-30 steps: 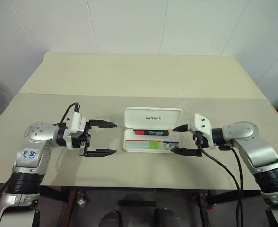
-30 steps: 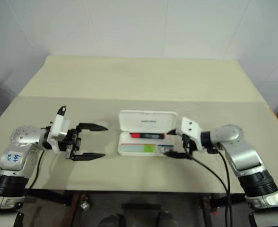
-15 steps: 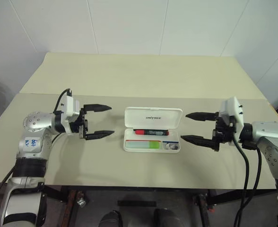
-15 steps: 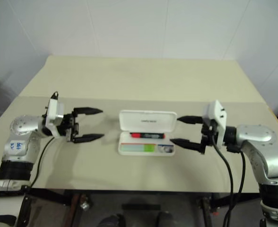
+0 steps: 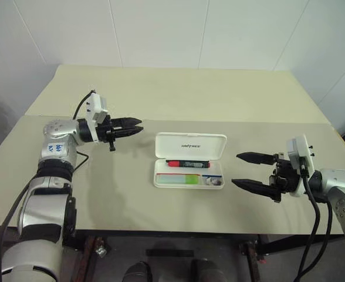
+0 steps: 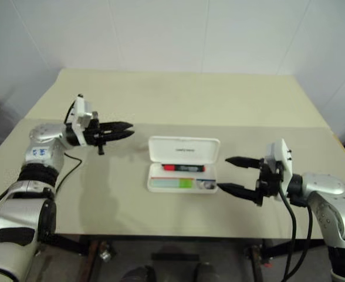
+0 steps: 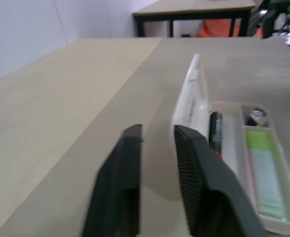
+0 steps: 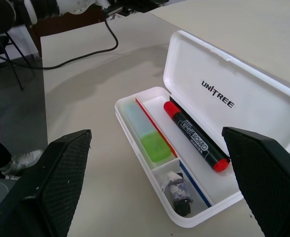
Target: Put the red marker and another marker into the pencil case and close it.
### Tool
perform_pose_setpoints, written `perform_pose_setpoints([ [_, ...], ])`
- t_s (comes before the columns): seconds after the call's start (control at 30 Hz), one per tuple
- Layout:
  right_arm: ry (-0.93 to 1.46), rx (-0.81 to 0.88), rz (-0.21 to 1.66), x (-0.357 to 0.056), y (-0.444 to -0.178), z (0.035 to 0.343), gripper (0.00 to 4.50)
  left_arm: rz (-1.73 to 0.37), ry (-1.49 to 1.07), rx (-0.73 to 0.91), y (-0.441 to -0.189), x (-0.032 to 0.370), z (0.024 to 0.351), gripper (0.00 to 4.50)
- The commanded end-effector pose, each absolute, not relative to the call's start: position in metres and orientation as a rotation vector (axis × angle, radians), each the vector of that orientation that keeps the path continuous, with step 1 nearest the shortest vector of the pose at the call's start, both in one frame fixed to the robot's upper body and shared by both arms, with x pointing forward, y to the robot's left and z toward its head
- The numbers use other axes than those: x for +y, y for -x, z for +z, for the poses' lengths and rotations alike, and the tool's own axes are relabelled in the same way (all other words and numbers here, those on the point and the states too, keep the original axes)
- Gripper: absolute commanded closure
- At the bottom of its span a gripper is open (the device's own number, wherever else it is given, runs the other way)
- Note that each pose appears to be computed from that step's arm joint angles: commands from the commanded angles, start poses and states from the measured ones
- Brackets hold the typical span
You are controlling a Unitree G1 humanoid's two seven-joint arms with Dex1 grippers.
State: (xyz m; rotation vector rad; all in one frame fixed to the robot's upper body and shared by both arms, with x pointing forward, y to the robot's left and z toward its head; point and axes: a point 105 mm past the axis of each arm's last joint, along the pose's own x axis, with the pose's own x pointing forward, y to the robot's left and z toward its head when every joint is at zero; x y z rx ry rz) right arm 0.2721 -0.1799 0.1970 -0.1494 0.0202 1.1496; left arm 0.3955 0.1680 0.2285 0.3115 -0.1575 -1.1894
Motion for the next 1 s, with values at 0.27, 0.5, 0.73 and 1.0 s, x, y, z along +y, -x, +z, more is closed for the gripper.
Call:
perform_pose_setpoints([
  [0.27, 0.212, -0.01, 1.093, -0.19, -0.272, 0.207, 0.0, -1.097, -0.411, -0.091, -0.422, 0.136, 0.22, 4.45],
  [0.5, 0.226, -0.01, 1.079, -0.193, -0.272, 0.206, 0.0, -1.165, -0.395, -0.089, -0.423, 0.105, 0.222, 4.45],
  [0.73, 0.234, -0.007, 1.096, -0.198, -0.262, 0.207, 0.0, -1.509, -0.512, 0.023, -0.39, 0.101, 0.216, 4.45],
  [1.0, 0.236, -0.011, 1.111, -0.206, -0.264, 0.207, 0.0, -1.654, -0.644, 0.048, -0.376, 0.093, 0.211, 4.45],
])
